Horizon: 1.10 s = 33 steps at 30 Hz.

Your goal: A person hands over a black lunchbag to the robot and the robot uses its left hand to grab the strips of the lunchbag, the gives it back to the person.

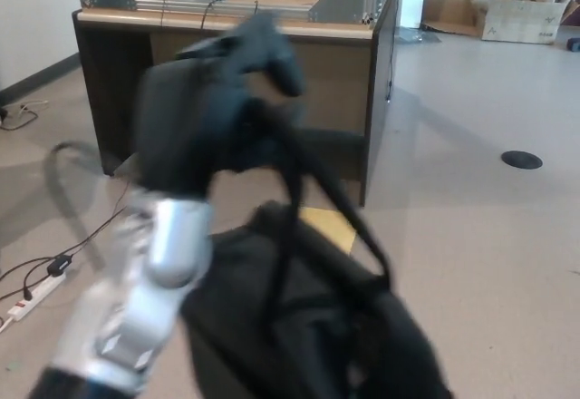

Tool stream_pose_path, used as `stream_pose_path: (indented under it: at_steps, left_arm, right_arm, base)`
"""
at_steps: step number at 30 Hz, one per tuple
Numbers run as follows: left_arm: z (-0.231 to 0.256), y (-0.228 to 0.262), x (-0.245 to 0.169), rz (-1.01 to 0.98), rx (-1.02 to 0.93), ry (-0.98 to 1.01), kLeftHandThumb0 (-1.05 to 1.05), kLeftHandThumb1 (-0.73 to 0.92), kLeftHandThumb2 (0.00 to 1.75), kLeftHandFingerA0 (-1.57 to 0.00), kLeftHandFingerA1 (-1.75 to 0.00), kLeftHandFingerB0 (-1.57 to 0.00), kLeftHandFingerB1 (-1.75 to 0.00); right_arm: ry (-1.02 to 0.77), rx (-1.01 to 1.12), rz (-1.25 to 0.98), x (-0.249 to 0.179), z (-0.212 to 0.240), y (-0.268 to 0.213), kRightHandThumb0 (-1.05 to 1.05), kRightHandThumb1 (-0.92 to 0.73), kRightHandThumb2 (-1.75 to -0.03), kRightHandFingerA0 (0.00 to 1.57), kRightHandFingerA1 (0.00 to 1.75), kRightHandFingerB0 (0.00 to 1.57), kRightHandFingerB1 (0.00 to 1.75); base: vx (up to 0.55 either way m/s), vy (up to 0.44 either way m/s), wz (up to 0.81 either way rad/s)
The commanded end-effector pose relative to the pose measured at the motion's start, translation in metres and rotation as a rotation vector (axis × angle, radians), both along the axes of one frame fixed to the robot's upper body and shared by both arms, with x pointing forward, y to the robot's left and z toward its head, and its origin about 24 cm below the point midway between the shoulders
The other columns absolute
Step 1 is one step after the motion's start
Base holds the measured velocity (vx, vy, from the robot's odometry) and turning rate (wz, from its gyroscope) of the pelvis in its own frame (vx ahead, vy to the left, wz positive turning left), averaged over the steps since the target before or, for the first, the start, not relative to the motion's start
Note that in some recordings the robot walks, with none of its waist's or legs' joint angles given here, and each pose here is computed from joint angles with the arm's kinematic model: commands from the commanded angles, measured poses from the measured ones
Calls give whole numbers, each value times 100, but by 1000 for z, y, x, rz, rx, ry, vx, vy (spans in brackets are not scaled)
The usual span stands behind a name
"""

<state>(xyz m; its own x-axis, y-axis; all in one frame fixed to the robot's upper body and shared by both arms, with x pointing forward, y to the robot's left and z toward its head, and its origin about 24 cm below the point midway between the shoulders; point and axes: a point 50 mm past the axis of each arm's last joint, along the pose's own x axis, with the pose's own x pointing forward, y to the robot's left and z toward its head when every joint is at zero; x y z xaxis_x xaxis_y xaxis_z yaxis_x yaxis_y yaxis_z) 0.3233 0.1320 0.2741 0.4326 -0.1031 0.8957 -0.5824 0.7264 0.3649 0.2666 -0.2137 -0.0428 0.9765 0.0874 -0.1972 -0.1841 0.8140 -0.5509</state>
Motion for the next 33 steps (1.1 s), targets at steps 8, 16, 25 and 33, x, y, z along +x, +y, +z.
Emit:
stream_pose_path:
  at_steps: [8,16,25,33]
  left_arm:
    - [-33,91,-43,58,-81,-131,-19,68,56,-82,-175,-60,-175]
    - [-100,125,-79,144,-184,10,-12,69,57,-86,-175,-64,-175]
    - [-172,184,-103,381,-188,185,-7,61,56,-92,-175,-74,-170]
    - [-220,219,-123,540,-237,410,-9,59,54,-83,-175,-58,-173]
  right_arm:
    - [6,-2,-18,-1,-1,-4,-55,-67,-61,67,47,58,43]
    - [8,-4,-31,-6,-5,-6,-57,-67,-61,68,47,61,44]
    - [10,3,-44,-12,-8,-8,-56,-67,-61,69,47,62,44]
    - [-21,14,-54,-3,-1,-6,-55,-66,-61,70,48,63,45]
  base:
    - [0,0,1]
    - [0,0,0]
    - [0,0,0]
    - [0,0,0]
